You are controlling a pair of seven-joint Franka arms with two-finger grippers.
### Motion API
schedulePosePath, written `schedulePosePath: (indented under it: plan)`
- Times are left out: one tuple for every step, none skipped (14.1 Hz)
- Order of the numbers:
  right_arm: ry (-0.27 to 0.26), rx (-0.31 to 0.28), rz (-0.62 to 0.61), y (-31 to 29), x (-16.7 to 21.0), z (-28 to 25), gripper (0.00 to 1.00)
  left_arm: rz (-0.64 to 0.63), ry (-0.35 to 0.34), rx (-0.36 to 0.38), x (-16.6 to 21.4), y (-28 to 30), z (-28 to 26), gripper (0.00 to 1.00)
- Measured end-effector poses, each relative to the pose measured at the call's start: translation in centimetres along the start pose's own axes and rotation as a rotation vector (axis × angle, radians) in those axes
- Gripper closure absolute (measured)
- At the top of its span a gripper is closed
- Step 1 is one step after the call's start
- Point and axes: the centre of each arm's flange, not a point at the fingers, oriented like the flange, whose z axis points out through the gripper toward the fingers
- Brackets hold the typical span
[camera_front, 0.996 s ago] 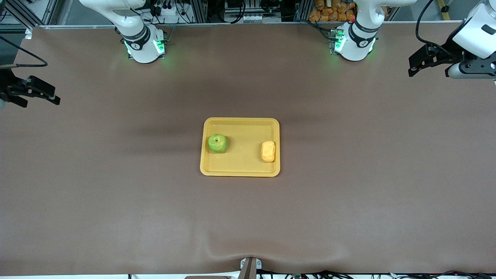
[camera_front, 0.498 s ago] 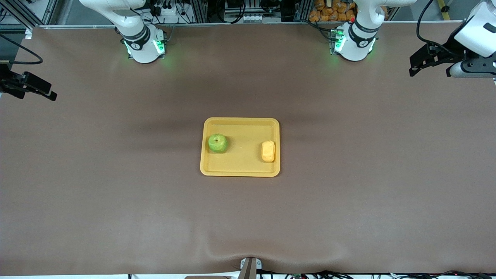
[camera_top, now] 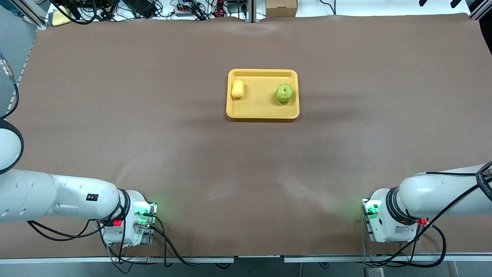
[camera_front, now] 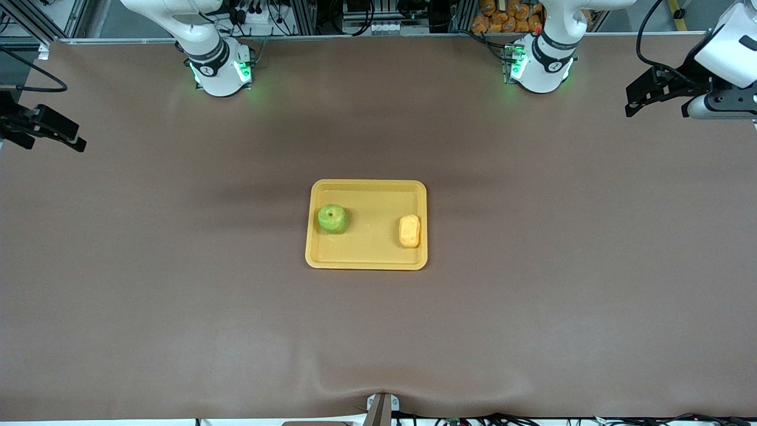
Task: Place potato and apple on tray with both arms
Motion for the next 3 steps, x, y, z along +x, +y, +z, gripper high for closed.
schedulePosePath:
  plan:
    - [0.0,0.0,0.001,0.02,0.0,0.0,0.0,-0.001,-0.001,0.0,0.04,-0.06,0.06,0.0]
    - [-0.001,-0.001,0.002,0.06,0.0,0.0,0.0,-0.003,-0.003,0.0,0.1,-0.1,0.13,0.0]
    - [-0.001,-0.001,0.003,0.08,-0.01,0.01,0.0,-0.003,-0.004,0.0,0.14,-0.13,0.19,0.0]
